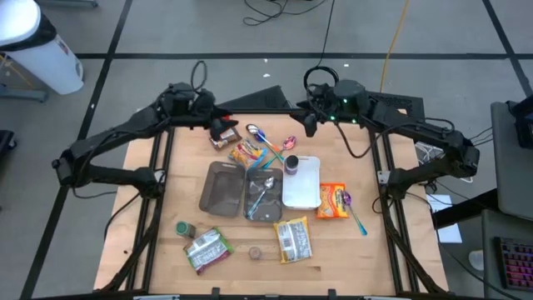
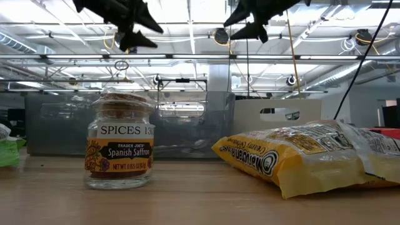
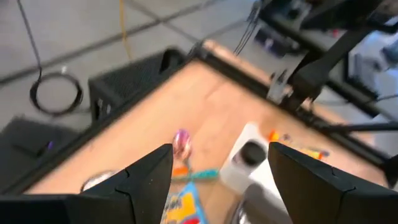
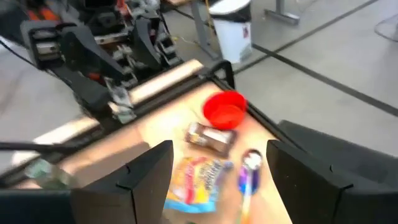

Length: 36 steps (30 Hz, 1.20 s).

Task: Pick & Place Food Item
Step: Put the blue pack into the left gray bin

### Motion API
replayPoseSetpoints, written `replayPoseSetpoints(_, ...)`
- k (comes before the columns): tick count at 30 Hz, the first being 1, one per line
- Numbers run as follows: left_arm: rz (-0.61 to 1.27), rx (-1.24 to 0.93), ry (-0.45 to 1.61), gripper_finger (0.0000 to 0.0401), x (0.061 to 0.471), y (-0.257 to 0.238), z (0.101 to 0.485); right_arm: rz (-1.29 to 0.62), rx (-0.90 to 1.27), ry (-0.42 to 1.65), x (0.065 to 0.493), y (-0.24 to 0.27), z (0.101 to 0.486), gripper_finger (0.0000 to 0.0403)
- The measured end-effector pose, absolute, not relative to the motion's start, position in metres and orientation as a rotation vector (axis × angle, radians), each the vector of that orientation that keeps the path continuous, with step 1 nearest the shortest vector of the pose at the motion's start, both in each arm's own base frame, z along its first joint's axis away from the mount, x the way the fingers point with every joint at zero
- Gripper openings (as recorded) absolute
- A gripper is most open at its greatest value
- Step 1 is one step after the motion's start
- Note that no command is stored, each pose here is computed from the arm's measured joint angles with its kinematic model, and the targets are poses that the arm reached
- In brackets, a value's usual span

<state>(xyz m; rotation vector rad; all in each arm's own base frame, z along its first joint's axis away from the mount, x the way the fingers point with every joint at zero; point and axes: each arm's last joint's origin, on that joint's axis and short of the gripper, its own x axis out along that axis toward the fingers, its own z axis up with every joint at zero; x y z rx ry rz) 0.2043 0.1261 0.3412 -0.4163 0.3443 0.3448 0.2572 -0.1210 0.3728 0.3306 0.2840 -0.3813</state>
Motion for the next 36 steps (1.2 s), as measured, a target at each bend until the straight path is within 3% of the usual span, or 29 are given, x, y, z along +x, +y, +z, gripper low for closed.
replayPoseSetpoints(12, 0.431, -0.347, 0.738, 0.0273, 0.181, 0.116, 0.339, -0.394, 0.328, 0.327, 0.257, -0.125, 0.35, 0.0251)
replayPoseSetpoints(19, 0.487, -0.304, 0.768, 0.0273, 0.18, 0.118, 0.341, -0.333, 0.338, 0.208, 0.263, -0.127, 0.343, 0.0251)
replayPoseSetpoints(28, 0.369, -0.371, 0.818, 0.0273, 0.202, 0.127, 0.323, -0.345, 0.436, 0.215, 0.263, -0.126, 0.324, 0.0251)
replayPoseSetpoints(36, 0.201, -0.276, 0.897, 0.0273, 0.239, 0.132, 0.31, -0.347, 0.452, 0.236, 0.262, -0.126, 0.316, 0.0251)
